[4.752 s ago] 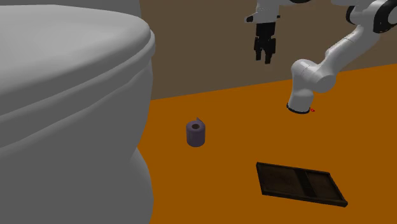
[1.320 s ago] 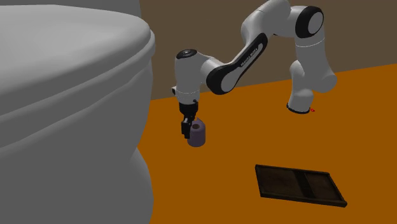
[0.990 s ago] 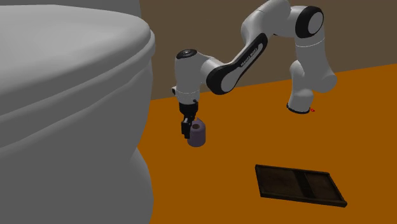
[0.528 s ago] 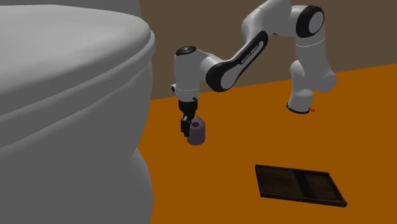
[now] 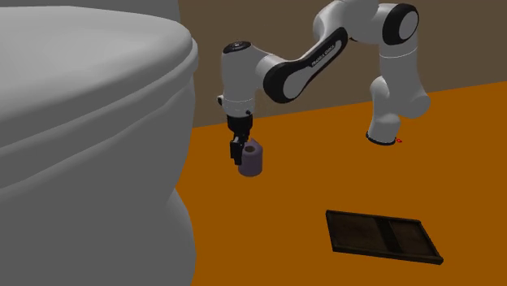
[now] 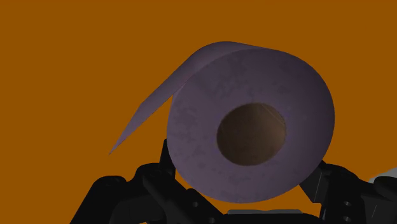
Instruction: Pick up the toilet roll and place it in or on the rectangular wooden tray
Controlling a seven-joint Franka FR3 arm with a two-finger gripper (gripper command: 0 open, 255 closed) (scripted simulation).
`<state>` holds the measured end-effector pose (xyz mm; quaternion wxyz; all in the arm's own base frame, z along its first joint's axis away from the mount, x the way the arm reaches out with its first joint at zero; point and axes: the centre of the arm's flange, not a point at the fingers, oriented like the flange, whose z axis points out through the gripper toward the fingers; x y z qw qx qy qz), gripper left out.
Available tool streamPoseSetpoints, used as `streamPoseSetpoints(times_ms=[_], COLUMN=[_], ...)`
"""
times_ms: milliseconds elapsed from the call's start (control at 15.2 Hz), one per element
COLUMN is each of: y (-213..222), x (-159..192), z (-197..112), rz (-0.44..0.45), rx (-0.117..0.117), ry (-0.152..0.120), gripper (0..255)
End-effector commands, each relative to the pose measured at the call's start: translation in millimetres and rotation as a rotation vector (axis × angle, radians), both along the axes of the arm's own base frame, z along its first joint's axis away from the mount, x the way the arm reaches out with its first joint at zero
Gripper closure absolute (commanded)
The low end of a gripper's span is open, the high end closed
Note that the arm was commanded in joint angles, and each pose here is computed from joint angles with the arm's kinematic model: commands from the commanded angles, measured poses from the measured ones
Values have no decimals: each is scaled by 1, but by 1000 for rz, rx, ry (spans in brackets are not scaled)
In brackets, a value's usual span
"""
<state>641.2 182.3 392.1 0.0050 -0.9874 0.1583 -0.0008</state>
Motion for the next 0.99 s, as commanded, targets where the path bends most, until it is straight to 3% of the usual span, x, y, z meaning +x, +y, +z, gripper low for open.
streamPoseSetpoints(times_ms=[0, 792, 924], y=[1, 1, 18], x=[-1, -1, -21], z=[11, 70, 70], rz=[0, 0, 0], rx=[0, 0, 0], ry=[0, 0, 0], gripper=[255, 255, 255])
